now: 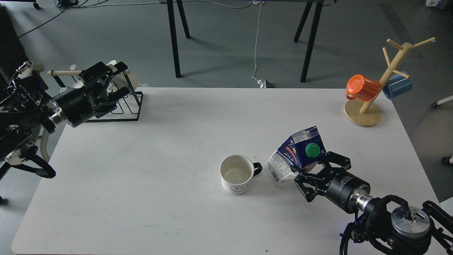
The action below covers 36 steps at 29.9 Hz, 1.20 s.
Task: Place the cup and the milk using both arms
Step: 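Lift the milk carton and carry it beside the white mug, then set the carton upright next to the mug and open the right gripper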
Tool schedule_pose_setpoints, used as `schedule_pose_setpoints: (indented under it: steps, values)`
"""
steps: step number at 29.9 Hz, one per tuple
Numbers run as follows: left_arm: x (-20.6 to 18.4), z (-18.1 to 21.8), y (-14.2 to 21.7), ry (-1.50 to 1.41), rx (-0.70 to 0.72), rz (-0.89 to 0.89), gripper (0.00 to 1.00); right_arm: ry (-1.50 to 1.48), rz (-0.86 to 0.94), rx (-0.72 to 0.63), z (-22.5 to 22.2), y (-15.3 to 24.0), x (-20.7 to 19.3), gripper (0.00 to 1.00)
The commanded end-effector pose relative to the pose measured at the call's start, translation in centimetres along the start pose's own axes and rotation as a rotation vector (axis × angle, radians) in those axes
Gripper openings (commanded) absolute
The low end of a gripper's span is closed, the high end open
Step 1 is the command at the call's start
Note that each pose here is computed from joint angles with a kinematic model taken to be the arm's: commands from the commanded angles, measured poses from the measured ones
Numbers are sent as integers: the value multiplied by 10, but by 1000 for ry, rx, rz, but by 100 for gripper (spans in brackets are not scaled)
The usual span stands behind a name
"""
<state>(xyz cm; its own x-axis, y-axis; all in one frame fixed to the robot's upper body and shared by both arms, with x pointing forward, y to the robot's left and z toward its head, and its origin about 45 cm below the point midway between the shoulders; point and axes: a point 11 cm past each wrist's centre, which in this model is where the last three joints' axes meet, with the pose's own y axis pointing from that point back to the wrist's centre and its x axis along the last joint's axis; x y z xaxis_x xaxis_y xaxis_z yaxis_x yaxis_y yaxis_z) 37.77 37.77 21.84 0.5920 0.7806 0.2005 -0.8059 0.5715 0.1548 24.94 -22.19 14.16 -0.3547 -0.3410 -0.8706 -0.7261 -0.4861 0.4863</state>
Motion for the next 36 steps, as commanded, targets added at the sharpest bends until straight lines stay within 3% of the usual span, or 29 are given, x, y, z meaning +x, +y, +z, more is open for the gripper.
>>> schedule_pose_setpoints:
  steps: [1, 20, 27, 36]
  values:
    - [0, 0, 0, 0, 0, 0, 99, -27, -12, 25, 7, -5, 0, 56]
    - [0, 0, 0, 1, -1, -1, 99, -78, 5, 43, 43, -20, 12, 58]
    - [0, 0, 0, 0, 0, 0, 99, -84, 42, 38, 45, -19, 19, 79]
    - [-1, 0, 0, 1, 0, -2, 99, -89, 52, 38, 46, -17, 23, 93]
